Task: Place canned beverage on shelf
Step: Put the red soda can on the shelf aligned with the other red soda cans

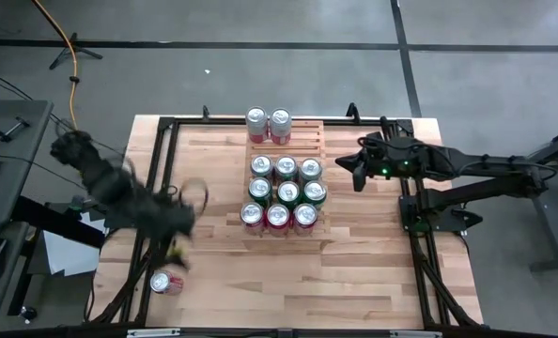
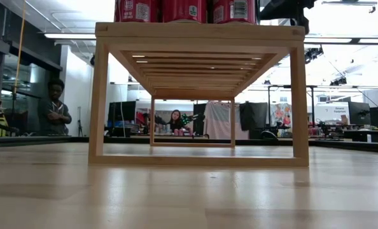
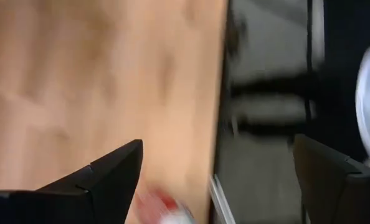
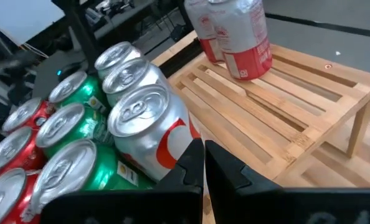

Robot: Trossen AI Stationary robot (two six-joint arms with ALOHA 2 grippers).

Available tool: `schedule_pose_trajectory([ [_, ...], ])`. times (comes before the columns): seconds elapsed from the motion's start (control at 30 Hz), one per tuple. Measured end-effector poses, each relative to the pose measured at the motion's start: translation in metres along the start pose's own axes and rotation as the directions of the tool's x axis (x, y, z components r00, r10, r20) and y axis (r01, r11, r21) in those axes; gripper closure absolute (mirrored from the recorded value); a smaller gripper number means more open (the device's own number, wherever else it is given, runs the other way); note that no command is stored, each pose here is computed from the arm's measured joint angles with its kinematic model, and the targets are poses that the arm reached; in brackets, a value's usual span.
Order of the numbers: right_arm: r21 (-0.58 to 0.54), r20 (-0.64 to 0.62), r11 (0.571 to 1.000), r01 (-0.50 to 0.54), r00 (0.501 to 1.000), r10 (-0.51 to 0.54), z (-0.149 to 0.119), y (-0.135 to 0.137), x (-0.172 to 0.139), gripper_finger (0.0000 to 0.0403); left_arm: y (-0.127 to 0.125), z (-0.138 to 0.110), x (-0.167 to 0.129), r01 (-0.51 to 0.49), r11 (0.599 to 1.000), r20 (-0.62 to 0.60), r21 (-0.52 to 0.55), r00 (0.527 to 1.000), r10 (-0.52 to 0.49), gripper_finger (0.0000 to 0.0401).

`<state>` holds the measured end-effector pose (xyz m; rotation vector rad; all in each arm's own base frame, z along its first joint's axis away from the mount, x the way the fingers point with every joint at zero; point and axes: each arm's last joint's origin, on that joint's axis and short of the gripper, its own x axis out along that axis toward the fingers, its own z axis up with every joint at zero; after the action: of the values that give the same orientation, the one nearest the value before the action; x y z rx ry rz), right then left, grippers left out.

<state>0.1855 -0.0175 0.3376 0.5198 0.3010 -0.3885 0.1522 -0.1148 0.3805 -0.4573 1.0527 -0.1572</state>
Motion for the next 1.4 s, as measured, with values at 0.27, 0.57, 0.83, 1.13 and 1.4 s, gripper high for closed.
schedule_pose_trajectory([
  [0.27, -0.008, 0.007, 0.999, 0.033, 0.999, -0.033, -0.001, -0.001, 0.002, 0.0403, -0.063, -0.069, 0.05, -0.056, 0.998, -0.298, 0.036, 0.952, 0.064, 0.0082],
  [0.57, -0.069, -0.027, 0.996, 0.055, 0.998, -0.057, -0.004, -0.003, 0.002, 0.0403, -0.092, -0.094, 0.071, -0.166, 0.986, -0.386, -0.034, 0.912, 0.14, 0.0083],
  [0.83, -0.118, -0.106, 0.989, 0.094, 0.989, -0.107, -0.012, -0.008, 0.001, 0.0403, -0.097, -0.099, 0.09, -0.356, 0.918, -0.428, 0.174, 0.812, 0.396, 0.0083],
  [1.13, -0.129, -0.141, 0.985, 0.113, 0.981, -0.131, -0.015, -0.011, 0.0, 0.0403, -0.086, -0.103, 0.099, -0.504, 0.824, -0.345, 0.258, 0.749, 0.566, 0.0083],
  [1.4, -0.132, -0.141, 0.985, 0.113, 0.981, -0.131, -0.015, -0.011, 0.0, 0.0403, -0.091, -0.118, 0.094, -0.497, 0.822, -0.281, 0.278, 0.777, 0.564, 0.0083],
])
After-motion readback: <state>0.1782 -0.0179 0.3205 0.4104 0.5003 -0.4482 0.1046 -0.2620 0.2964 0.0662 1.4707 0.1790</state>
